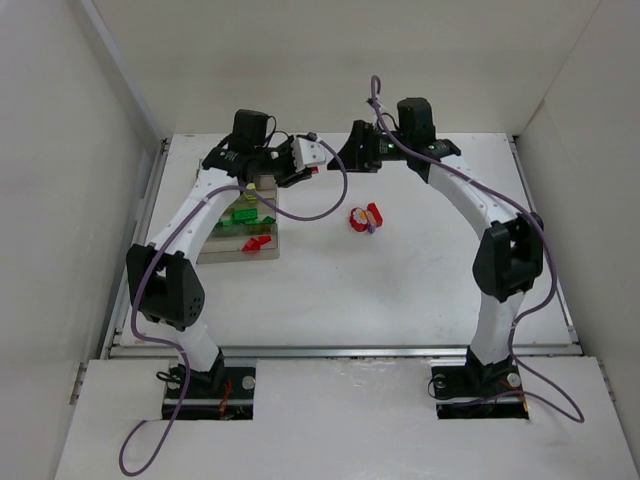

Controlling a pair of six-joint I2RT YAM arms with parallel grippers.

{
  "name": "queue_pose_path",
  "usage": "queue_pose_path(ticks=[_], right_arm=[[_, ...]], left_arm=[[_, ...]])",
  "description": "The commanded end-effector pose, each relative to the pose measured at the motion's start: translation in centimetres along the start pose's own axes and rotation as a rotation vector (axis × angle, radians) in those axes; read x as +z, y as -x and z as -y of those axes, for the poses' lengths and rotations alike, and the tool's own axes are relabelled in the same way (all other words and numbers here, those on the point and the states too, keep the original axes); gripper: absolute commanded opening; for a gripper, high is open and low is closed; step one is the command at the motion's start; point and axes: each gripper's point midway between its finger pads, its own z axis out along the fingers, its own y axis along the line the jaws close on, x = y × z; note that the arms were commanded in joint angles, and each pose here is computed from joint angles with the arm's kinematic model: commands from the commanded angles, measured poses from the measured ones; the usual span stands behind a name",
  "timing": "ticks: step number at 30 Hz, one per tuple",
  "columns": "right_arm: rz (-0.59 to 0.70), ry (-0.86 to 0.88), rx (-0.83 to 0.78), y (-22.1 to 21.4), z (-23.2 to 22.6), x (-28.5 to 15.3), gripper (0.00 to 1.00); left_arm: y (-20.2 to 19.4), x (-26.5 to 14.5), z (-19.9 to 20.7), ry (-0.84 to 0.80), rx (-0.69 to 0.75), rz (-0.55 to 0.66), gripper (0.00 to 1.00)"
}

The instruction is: Sort the legos into containers by color

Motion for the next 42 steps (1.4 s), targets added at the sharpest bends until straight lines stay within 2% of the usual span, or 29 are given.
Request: queue_pose_path(ticks=[1, 3, 6, 12, 20, 26, 33, 35, 36, 39, 40, 42], right_arm=[[0.067, -0.064, -0.036, 1.6, -0.5, -2.1, 0.82], [0.075, -0.060, -0.046, 2.0, -1.1, -2.4, 0.82], [0.081, 0.048, -0.107, 2.6, -3.5, -2.7, 0.82], [0.035, 0.153, -0.153, 2.7, -6.7, 0.4, 0.87], [-0.025, 0.154, -0.089, 1.1, -5.4, 2.5, 0.87], [-0.035, 0.148, -0.075, 0.8, -5.0, 2.8, 0.82], [-0.053, 0.069, -0.053, 0.1, -2.9, 3.3, 0.82], [-0.059, 0.080, -0.053, -0.2, -2.8, 3.4, 0.73], [-0.065, 0.076, -0.045, -0.5, -2.5, 3.4, 0.59], [-0.053, 0.096, -0.067, -0.2, -3.4, 3.0, 0.35], [-0.059, 0.092, -0.060, -0.5, -3.1, 3.1, 0.22], [-0.047, 0.100, -0.075, -0.2, -3.7, 2.7, 0.11]], left_arm=[[1.2, -1.7, -0.7, 0.044, 0.011, 0.023, 0.00], [0.8, -1.6, -0.4, 0.037, 0.004, 0.018, 0.00], [0.7, -1.4, 0.0, 0.024, -0.002, 0.024, 0.00], [2.4, -0.7, 0.5, 0.010, 0.021, 0.059, 0.00], [3.6, -0.7, 0.4, 0.007, 0.016, 0.091, 0.00], [4.0, -0.8, 0.1, 0.017, 0.008, 0.100, 0.00], [4.2, -1.1, 0.2, 0.016, 0.007, 0.099, 0.00], [4.2, -1.1, 0.2, 0.016, 0.006, 0.099, 0.00], [4.2, -1.1, 0.2, 0.016, 0.006, 0.099, 0.00], [4.2, -1.3, 0.4, 0.016, 0.006, 0.099, 0.00], [4.2, -1.3, 0.4, 0.016, 0.006, 0.099, 0.00], [4.2, -1.3, 0.4, 0.016, 0.006, 0.099, 0.00]])
